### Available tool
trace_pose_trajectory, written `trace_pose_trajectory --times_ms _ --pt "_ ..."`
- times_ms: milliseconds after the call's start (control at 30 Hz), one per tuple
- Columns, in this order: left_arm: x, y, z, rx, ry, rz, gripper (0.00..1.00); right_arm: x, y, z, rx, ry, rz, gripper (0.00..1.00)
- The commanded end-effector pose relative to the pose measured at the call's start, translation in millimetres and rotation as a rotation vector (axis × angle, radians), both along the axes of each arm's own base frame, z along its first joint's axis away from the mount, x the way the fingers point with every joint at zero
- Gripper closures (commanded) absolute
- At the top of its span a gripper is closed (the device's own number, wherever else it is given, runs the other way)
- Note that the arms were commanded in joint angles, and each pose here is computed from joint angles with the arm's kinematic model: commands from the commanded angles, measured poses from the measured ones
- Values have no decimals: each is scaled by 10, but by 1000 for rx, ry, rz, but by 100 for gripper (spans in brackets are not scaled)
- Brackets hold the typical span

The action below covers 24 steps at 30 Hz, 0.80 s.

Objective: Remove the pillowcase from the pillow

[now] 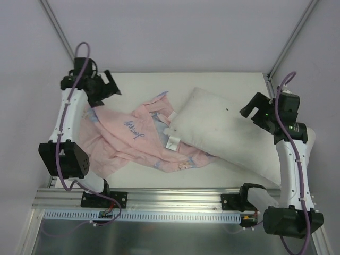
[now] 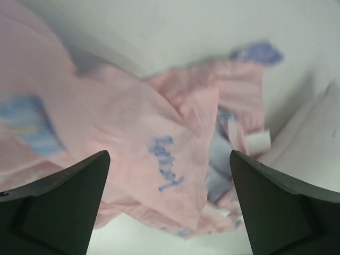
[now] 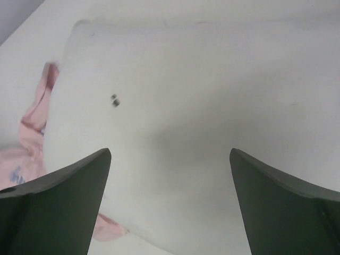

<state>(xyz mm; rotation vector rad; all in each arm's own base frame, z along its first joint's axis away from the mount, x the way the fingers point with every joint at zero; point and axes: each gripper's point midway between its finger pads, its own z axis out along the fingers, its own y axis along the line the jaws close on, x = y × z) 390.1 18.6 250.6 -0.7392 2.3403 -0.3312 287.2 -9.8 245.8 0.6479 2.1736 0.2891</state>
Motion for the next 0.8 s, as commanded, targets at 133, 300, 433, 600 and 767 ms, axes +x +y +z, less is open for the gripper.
trace_pose_trajectory --times_ms 133,300,433,600,767 --pt "-652 -1362 -750 168 198 -458 1 -105 973 225 -215 -82 515 4" --pt "-1082 -1767 -1465 221 379 -553 1 -244 1343 -328 -355 83 668 4" --pt "-1177 -1718 -1890 342 476 -512 3 -131 1278 -721 -501 220 627 4" --pt "-1282 -1728 -2241 328 546 -517 47 25 1124 -1011 -570 339 539 57" --pt "-1269 -1623 -2350 345 587 -496 100 164 973 -693 -476 263 440 99"
